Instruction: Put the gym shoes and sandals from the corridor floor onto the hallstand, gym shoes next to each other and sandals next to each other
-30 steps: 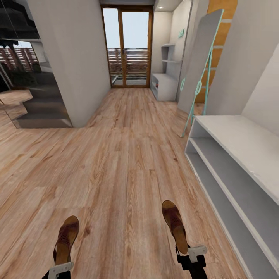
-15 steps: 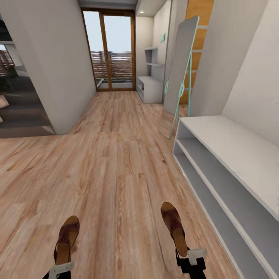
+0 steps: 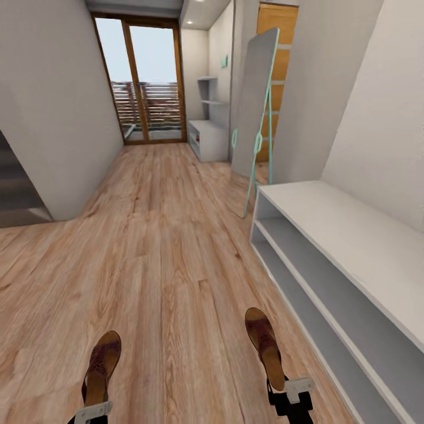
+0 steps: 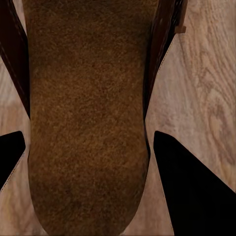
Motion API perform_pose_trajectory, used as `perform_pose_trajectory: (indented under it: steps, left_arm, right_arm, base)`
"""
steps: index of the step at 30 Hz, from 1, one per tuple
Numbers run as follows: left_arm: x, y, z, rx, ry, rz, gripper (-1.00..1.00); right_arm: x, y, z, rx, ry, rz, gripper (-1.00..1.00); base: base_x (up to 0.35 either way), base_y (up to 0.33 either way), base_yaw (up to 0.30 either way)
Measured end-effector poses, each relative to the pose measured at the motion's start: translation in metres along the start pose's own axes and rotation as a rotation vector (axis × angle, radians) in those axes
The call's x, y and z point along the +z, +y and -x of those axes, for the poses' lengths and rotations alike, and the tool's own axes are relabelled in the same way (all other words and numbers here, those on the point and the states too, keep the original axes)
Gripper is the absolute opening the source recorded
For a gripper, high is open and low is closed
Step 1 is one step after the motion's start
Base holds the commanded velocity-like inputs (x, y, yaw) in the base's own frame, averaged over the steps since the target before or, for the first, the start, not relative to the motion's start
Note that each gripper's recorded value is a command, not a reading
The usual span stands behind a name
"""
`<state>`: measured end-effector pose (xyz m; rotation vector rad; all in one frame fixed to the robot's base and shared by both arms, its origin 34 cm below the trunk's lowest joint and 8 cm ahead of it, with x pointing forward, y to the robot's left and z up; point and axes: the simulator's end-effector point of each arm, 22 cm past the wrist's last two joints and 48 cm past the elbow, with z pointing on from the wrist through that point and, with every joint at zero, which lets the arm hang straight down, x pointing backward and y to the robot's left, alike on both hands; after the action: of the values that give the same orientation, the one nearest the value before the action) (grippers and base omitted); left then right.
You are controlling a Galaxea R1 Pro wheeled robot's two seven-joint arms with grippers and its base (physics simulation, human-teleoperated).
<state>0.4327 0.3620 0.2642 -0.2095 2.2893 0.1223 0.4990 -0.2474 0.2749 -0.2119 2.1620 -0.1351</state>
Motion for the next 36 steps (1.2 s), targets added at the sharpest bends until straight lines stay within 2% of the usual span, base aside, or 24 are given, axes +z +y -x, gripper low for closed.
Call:
perform_pose_trajectory:
  steps: [11, 20, 25, 36]
  left_arm:
    - [-0.0006, -0.0001, -0.0020, -0.002, 0.004, 0.000, -1.00]
    - [-0.0007, 0.0000, -0.0022, -0.002, 0.005, 0.000, -1.00]
    - [-0.0006, -0.0006, -0.0023, 0.000, 0.005, -0.001, -1.00]
    - [-0.0009, -0.0009, -0.0031, 0.001, 0.007, -0.002, -1.00]
  right_arm:
    - [0.0003, 0.0004, 0.0013, 0.002, -0.002, 0.000, -1.00]
    - [0.0003, 0.0001, 0.0013, 0.003, -0.002, -0.002, -1.00]
    - [0.0003, -0.0022, 0.0008, 0.002, -0.002, -0.005, -1.00]
    - [0.0004, -0.0057, 0.0000, -0.006, -0.002, -0.005, -1.00]
  base:
    - [0.302, 0.171, -0.007]
    - [0.306, 0.128, 0.221]
    - [0.325, 0.049, 0.203]
    - [0.335, 0.002, 0.012]
